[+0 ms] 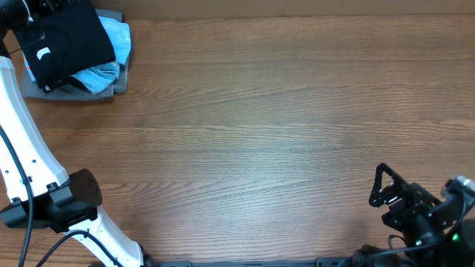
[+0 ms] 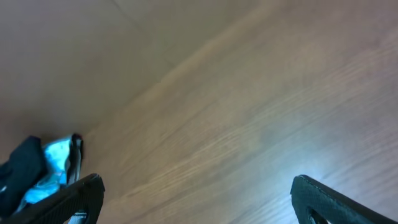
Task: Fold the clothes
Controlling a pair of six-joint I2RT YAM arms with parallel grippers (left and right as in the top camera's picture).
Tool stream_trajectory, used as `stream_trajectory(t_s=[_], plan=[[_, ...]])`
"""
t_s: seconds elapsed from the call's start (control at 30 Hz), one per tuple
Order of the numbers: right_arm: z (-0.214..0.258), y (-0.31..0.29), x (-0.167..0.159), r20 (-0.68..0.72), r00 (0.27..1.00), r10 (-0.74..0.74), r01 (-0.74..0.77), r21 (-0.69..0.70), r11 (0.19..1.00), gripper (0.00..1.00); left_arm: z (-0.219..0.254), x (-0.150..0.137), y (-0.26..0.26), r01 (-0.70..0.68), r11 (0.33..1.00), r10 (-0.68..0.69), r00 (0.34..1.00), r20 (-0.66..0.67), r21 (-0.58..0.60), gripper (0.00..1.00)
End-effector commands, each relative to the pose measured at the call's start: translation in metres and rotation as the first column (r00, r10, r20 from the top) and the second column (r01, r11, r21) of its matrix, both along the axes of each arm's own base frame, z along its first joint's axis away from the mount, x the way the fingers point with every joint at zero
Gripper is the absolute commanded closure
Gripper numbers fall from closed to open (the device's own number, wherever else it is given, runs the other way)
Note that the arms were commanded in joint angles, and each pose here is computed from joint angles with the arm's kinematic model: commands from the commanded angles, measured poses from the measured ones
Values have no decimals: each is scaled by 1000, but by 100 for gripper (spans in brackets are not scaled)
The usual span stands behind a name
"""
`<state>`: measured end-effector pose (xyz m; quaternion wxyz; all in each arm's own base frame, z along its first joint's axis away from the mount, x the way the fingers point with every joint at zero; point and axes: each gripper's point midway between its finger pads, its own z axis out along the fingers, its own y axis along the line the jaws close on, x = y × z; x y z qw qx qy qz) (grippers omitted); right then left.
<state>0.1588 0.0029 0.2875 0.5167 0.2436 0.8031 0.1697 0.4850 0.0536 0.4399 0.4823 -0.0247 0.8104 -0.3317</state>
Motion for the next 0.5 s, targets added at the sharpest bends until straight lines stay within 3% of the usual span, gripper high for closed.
stream_trajectory(t_s=[0.0,0.2,0.47], plan=[[-13,6,-3,65,997,37,-34,-35,999,0,3,-1,-3,13,1000,-13,1000,6,-10,0],[-31,12,13,243,964,107,-87,-95,992,0,3,-1,-3,13,1000,-13,1000,6,-10,0],[-54,12,56,360,921,149,-107,-135,985,0,3,-1,-3,13,1000,-13,1000,6,-10,0]])
